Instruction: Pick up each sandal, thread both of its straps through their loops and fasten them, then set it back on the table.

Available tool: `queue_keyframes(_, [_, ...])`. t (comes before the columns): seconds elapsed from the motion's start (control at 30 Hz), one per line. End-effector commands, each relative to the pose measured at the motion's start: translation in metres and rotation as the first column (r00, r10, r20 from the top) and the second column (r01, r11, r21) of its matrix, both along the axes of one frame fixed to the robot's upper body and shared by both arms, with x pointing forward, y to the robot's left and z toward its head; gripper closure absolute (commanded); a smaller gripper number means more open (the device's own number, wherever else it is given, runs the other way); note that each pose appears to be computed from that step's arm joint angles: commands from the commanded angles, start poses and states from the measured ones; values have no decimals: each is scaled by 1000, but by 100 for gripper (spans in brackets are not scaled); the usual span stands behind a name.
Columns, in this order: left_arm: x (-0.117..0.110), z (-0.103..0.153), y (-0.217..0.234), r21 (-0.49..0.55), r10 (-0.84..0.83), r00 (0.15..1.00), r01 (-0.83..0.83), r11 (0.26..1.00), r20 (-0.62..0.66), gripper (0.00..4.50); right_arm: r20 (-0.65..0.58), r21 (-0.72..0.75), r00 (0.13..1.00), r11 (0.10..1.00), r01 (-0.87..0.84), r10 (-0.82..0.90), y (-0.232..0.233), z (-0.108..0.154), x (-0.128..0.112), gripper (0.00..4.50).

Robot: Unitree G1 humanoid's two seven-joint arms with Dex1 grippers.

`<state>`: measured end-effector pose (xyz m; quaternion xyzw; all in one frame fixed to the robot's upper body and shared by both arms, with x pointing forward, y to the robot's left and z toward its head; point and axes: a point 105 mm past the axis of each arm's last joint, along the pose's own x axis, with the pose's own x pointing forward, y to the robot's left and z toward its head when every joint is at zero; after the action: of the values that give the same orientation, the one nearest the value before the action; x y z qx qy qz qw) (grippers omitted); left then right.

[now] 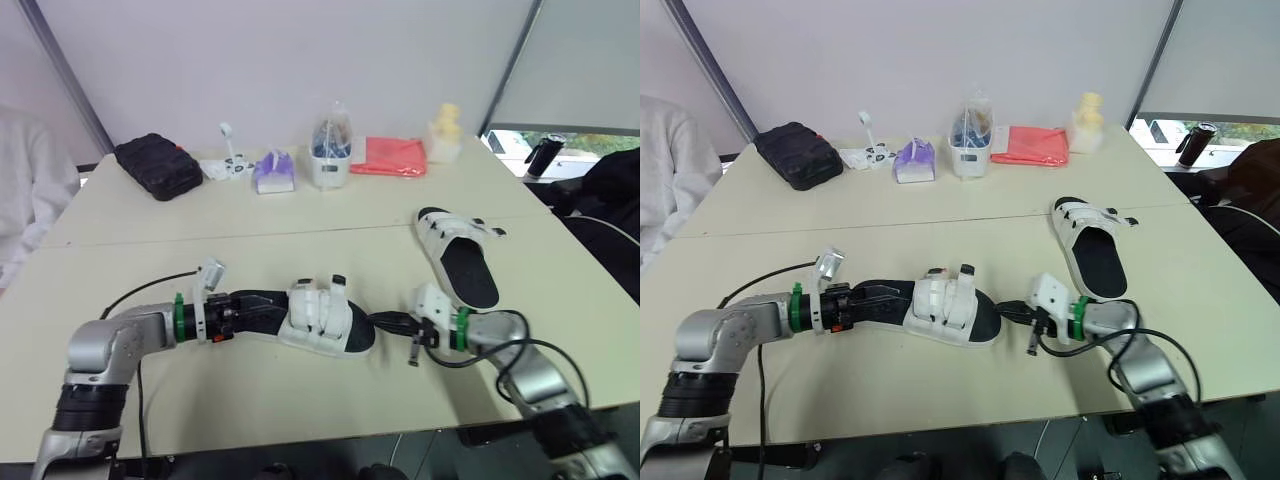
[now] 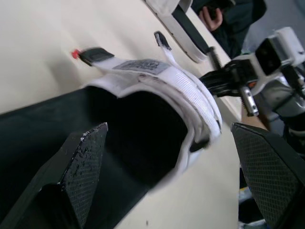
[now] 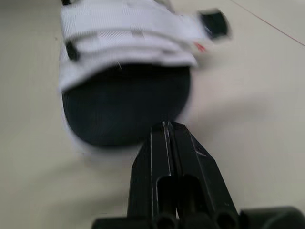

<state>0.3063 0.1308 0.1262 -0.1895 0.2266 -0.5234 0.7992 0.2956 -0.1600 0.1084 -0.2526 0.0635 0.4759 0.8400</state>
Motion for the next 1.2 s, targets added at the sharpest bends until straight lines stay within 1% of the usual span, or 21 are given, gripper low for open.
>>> queue_keyframes(0.03, [2, 10, -16, -49, -83, 996, 84, 995, 18, 19, 70, 18, 997, 999, 40, -42, -5, 27, -8, 450])
queue_keyframes(0.1, [5, 9, -27, -57, -125, 992, 125, 990, 9, 19, 83, 14, 994, 997, 75, -76, -10, 32, -12, 450])
queue_keyframes(0.2, [17, 4, -43, -46, -153, 988, 153, 987, 7, 19, 99, 20, 987, 992, 125, -126, -15, 38, -17, 450])
queue_keyframes(0.3, [25, 5, -52, -61, -168, 986, 168, 984, 4, 96, 103, 29, 981, 987, 160, -162, -17, 39, -22, 450])
queue_keyframes(0.47, [29, 12, -61, -74, -174, 984, 176, 982, 28, 337, 102, 38, 975, 980, 195, -198, -18, 38, -25, 450])
queue_keyframes(0.53, [32, 23, -68, -94, -147, 986, 155, 983, 84, 430, 100, 41, 973, 978, 207, -210, -19, 36, -27, 450])
queue_keyframes(0.57, [36, 31, -73, -124, -110, 987, 124, 985, 115, 441, 99, 46, 971, 975, 216, -219, -21, 36, -27, 450])
queue_keyframes(0.6, [44, 44, -78, -172, -38, 989, 62, 983, 140, 441, 99, 56, 967, 972, 230, -235, -22, 36, -26, 450])
queue_keyframes(0.63, [54, 57, -82, -230, 54, 986, -17, 973, 156, 441, 103, 69, 961, 966, 250, -256, -24, 36, -24, 450])
queue_keyframes(0.67, [69, 70, -85, -301, 182, 971, -129, 945, 155, 441, 106, 91, 954, 958, 272, -281, -26, 37, -21, 450])
queue_keyframes(0.7, [83, 81, -85, -370, 319, 939, -253, 894, 131, 441, 106, 118, 948, 950, 288, -300, -26, 39, -17, 450])
queue_keyframes(0.73, [98, 86, -82, -414, 459, 884, -386, 824, 88, 441, 105, 148, 944, 943, 297, -313, -25, 41, -13, 450])
queue_keyframes(0.8, [115, 89, -81, -466, 606, 795, -538, 702, -5, 441, 100, 190, 943, 936, 295, -317, -19, 45, -7, 450])
queue_keyframes(0.87, [126, 86, -86, -486, 679, 727, -630, 605, -97, 441, 97, 197, 949, 941, 276, -299, -12, 44, -1, 450])
queue_keyframes(0.93, [138, 78, -89, -473, 731, 640, -733, 489, -236, 441, 100, 190, 955, 947, 257, -279, -5, 44, 5, 450])
queue_keyframes(1.0, [145, 68, -92, -448, 740, 560, -807, 385, -372, 441, 109, 193, 956, 949, 248, -272, -2, 47, 11, 450])
queue_keyframes(1.07, [148, 64, -98, -428, 756, 514, -837, 340, -405, 441, 117, 193, 956, 951, 243, -268, -2, 50, 14, 450])
queue_keyframes(1.13, [148, 61, -102, -423, 764, 492, -850, 315, -418, 441, 123, 188, 957, 953, 239, -264, -1, 50, 15, 450])
queue_keyframes(1.17, [147, 56, -104, -412, 770, 478, -858, 306, -423, 441, 125, 187, 957, 953, 238, -264, -2, 50, 15, 450])
queue_keyframes(1.2, [146, 50, -106, -397, 776, 474, -863, 313, -417, 441, 126, 185, 956, 953, 239, -264, -2, 50, 15, 450])
